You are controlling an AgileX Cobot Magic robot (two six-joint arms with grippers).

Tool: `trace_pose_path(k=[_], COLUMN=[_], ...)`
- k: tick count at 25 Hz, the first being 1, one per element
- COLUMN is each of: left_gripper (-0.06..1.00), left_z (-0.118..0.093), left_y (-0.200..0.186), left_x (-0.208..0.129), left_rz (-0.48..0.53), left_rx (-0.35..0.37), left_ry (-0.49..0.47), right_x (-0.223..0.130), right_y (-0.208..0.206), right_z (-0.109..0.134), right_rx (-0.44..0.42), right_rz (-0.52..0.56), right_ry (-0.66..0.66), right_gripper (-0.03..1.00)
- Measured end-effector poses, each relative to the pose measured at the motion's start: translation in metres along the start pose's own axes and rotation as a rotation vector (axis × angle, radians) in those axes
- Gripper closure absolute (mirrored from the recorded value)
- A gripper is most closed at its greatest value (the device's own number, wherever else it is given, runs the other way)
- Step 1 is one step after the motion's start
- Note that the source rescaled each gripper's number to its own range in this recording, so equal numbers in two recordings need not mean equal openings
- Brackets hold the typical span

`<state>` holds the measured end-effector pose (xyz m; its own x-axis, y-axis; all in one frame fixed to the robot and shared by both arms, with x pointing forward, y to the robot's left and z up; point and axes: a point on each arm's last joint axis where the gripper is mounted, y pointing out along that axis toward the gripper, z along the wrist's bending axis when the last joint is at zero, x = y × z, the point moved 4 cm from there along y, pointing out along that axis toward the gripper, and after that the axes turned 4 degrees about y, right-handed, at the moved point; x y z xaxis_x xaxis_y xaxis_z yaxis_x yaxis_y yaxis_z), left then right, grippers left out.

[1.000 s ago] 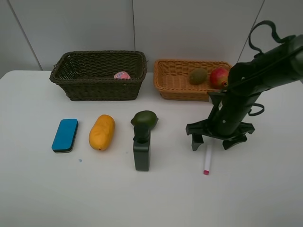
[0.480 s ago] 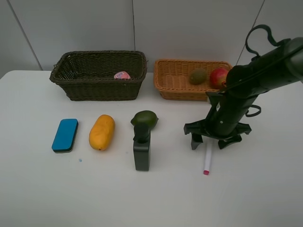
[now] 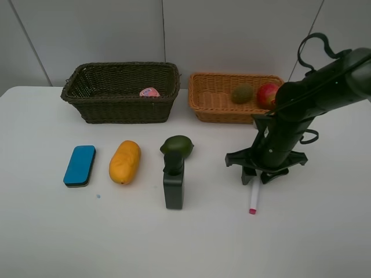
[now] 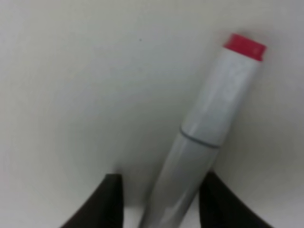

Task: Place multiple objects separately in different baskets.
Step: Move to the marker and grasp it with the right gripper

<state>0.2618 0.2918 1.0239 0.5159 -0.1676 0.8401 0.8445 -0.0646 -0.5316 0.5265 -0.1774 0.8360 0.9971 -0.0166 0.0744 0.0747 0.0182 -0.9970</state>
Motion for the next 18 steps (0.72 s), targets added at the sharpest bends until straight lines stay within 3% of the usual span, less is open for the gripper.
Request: trace_pose_path(k=[3,18], left_gripper=[-0.06,-0.06], left_z=[0.0,0.0], left_y=[0.0,0.0], left_x=[0.0,0.0], left_rz=[0.0,0.0], left_rx=[0.0,0.0], left_ry=[0.0,0.0], right_x=[-0.0002,0.0005], right_y=[0.0009,0.001], right_z=[-0.0002,-0.0015], right_rx=[-0.002,-0.012], right_rz=[0.002,-0.001], right_ry=[-0.002,-0.018], right_gripper=[0.97,0.97])
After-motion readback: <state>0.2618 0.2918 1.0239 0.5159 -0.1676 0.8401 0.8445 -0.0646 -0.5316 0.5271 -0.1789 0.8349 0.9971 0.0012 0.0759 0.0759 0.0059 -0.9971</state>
